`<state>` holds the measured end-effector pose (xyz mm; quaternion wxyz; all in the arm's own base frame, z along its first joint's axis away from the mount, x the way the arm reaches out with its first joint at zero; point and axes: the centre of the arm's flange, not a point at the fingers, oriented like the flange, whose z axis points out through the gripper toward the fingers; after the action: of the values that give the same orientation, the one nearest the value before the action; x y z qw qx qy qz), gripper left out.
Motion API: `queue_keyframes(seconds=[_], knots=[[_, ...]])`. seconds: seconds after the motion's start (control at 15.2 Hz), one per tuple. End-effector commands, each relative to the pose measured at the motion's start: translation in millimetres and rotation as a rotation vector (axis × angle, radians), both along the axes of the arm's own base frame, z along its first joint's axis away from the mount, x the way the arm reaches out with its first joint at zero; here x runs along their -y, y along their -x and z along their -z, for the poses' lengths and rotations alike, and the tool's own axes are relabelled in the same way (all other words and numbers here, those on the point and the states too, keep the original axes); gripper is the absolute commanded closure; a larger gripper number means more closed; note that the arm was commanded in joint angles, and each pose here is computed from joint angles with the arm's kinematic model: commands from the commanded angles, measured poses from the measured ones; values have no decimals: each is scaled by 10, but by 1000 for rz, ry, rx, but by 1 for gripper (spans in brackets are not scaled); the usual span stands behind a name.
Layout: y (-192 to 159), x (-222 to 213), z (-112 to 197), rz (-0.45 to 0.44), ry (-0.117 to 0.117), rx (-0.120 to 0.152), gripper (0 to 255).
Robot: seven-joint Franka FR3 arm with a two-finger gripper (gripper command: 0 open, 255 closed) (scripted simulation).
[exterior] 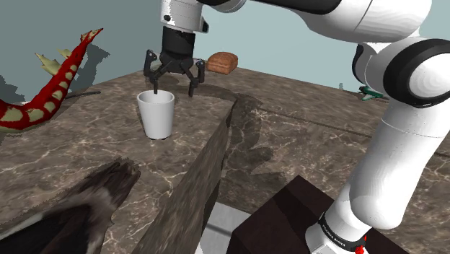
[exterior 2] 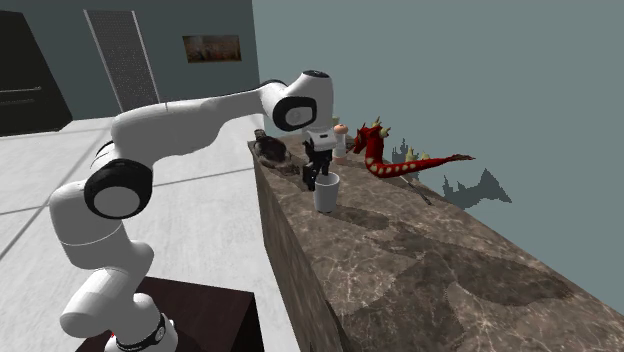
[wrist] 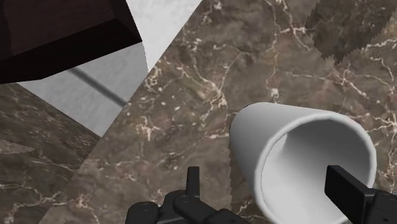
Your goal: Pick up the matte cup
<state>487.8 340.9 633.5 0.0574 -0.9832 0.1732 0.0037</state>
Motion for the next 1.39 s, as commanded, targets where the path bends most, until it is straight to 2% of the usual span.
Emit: queue_keyframes(seconds=[0.0, 0.33, 0.53, 0.59, 1.19, 1.32], knots=[[-26, -38, 64, 4, -1, 0, 0], [-27, -38, 328, 4, -1, 0, 0], [-27, -38, 359, 4, -1, 0, 0], [-23, -40, 361, 4, -1, 0, 255], [-27, -38, 359, 4, -1, 0, 255], [-27, -38, 253, 4, -1, 0, 255]])
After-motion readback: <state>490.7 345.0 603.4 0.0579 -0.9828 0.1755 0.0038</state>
